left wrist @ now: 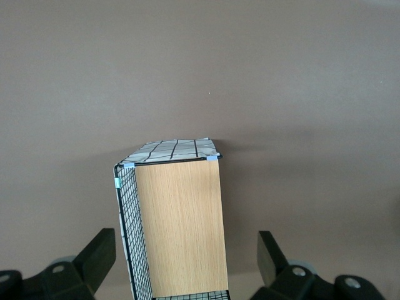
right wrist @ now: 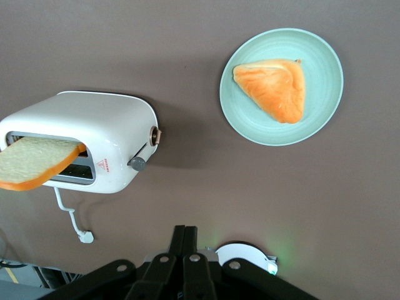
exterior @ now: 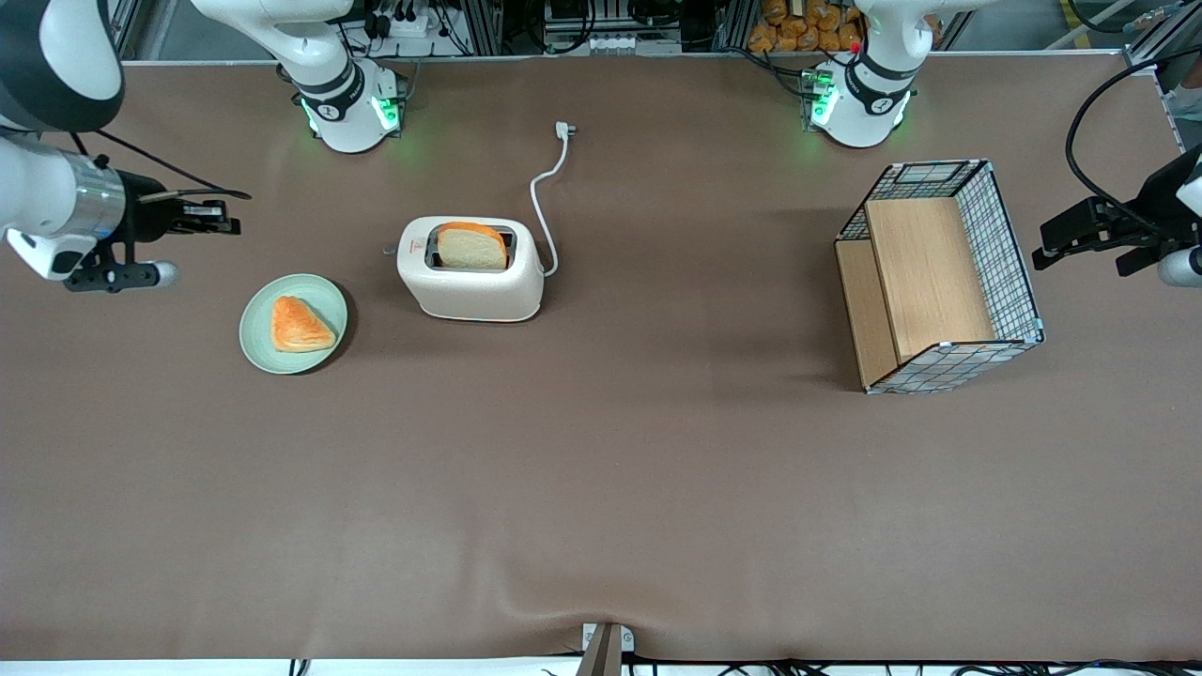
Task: Press toaster button with right arm
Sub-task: 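Move the right gripper toward the toaster's side lever, above the plate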
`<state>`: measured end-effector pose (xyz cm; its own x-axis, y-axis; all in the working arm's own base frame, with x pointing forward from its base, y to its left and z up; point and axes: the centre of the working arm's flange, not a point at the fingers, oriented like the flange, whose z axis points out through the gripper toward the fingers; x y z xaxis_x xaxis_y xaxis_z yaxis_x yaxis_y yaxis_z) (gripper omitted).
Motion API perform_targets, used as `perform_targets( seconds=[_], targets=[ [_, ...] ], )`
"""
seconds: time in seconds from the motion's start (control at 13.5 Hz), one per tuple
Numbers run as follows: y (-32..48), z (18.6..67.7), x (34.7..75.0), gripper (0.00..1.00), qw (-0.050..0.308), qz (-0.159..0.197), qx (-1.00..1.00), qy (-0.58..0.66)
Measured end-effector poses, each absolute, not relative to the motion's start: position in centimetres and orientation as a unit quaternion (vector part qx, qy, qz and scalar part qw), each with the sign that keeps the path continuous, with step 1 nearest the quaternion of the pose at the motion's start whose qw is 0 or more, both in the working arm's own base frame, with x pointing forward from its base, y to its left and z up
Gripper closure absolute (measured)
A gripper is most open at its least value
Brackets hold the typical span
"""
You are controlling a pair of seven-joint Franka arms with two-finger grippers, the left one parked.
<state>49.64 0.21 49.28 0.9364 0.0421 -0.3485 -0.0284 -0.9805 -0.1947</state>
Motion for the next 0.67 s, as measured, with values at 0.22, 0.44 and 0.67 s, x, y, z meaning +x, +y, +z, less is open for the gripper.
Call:
perform_targets(
  seconds=[0.22,0.44,0.67],
  targets=[
    [0.8,47.4,47.7,0.99,0.122,0.184,-0.975,0.003],
    [1.5,45.0,46.2,0.99,0.13,0.173,-0.976,0.008],
    [2.7,43.1,44.9,0.99,0.147,0.175,-0.973,0.02]
  ],
)
